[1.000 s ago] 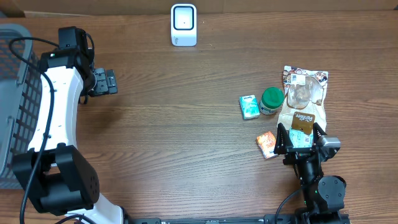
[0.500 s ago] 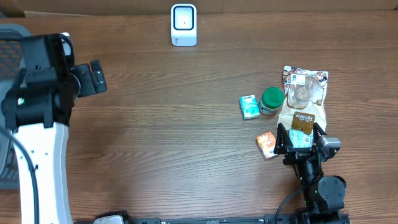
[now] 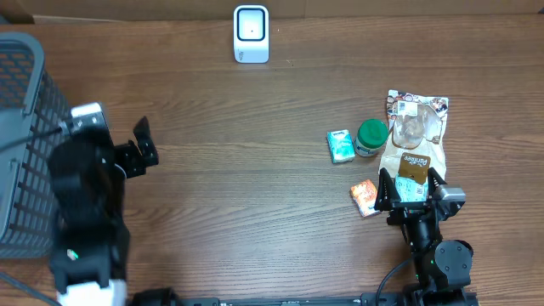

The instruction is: Scan the item barcode

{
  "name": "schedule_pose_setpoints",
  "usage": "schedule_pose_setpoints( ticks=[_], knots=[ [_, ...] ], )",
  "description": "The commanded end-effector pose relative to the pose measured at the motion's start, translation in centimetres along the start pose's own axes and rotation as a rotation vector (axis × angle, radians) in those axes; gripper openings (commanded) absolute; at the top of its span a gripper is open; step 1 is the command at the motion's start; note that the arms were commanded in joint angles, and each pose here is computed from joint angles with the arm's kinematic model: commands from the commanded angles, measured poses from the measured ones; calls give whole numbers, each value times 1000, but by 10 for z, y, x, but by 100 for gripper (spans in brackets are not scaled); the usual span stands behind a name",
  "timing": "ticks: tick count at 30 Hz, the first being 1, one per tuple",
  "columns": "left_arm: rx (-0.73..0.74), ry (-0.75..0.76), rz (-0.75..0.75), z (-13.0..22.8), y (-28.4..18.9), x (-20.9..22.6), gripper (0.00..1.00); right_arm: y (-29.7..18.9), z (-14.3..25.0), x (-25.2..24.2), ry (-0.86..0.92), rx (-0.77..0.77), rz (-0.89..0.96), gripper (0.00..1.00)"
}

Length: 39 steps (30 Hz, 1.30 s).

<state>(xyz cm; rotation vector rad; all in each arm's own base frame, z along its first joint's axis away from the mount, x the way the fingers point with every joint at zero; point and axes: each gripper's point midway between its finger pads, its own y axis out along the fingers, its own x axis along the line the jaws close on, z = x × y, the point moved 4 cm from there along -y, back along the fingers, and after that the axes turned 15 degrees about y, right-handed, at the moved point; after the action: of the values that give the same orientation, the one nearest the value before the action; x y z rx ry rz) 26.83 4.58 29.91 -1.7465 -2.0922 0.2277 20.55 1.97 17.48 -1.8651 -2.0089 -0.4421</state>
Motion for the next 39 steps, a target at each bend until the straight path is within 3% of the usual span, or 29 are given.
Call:
schedule_pose_setpoints(
  ticks=[1, 16, 32, 39],
  knots=[
    [-195, -17, 91, 18, -15, -19, 100, 0, 2, -1, -5, -5, 2, 100],
    [-555, -14, 146, 103, -26, -60, 100, 0, 2, -1, -4, -5, 2, 100],
    [-343, 5, 146, 146, -13, -64, 100, 0, 2, -1, -4, -4, 2, 100],
    [-342, 5, 146, 146, -13, -64, 100, 0, 2, -1, -5, -4, 2, 100]
  ],
)
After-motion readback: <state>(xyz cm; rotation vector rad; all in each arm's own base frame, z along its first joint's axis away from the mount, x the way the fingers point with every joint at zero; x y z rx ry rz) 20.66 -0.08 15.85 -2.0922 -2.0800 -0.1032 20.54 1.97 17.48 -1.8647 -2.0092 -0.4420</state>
